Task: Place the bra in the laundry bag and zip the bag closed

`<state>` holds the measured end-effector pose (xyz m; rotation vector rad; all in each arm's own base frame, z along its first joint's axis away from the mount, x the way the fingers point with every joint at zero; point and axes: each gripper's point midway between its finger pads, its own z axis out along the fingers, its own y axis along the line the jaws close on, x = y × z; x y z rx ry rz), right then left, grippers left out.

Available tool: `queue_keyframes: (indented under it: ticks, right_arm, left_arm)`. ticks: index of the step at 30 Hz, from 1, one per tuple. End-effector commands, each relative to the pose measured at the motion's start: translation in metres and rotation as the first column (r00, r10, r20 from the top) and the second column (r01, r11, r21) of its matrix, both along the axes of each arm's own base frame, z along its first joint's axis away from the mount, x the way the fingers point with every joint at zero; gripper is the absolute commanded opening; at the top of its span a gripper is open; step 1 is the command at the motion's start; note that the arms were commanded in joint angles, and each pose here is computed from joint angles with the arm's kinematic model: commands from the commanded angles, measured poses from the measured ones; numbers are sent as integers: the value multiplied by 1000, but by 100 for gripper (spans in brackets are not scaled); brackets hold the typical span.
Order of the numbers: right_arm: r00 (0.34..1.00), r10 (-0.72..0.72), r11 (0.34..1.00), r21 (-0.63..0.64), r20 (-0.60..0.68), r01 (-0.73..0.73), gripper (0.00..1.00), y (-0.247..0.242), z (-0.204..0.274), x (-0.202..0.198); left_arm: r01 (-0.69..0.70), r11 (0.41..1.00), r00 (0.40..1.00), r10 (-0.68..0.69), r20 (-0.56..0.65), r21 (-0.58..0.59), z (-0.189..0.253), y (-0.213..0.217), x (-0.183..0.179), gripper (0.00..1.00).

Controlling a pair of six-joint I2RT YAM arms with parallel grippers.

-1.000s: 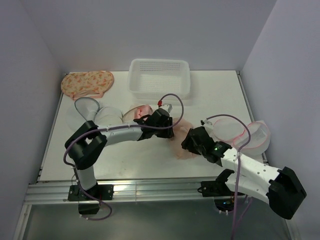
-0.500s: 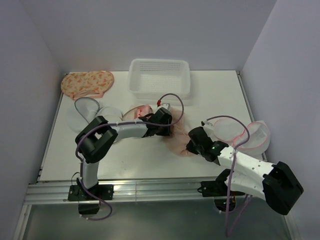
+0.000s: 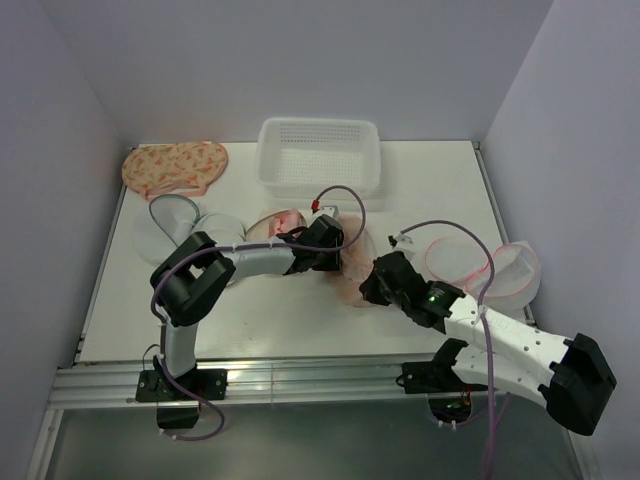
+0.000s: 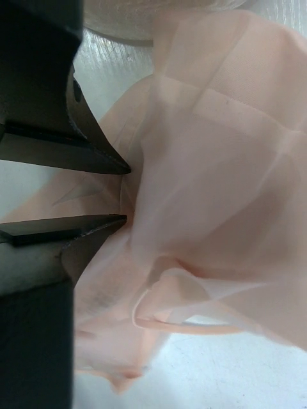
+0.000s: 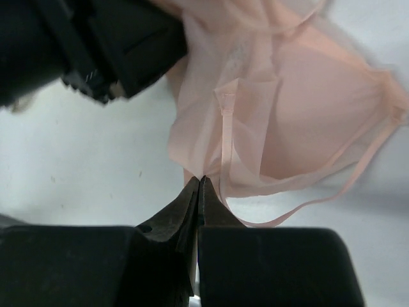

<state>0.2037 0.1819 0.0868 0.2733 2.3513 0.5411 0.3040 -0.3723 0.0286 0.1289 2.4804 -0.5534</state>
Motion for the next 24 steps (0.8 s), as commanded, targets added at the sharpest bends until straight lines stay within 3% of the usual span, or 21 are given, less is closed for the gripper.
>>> queue_keyframes:
  ticks: [1, 7, 10, 17, 24]
  right_arm:
    - [999, 39, 999, -6, -30, -39, 0, 9, -6, -14]
    - [996, -37, 999, -37, -87, 34, 0, -6, -36, -26]
    - [993, -69, 996, -56, -92, 64, 6, -14, -42, -27]
    - [992, -88, 996, -34, -91, 85, 37, -17, -42, -29]
    - [991, -120, 993, 0, -63, 120, 57, -25, -24, -31]
  left_arm:
    - [-18, 998, 998, 22, 57, -68, 32, -12, 10, 38]
    - [-3, 997, 998, 9, 65, -80, 41, -13, 5, 38]
    - [7, 996, 997, -1, 73, -85, 49, -11, 1, 38]
    - [31, 996, 995, -22, 101, -82, 74, -1, -17, 38]
    - [44, 995, 988, -30, 153, -92, 98, 5, -19, 29]
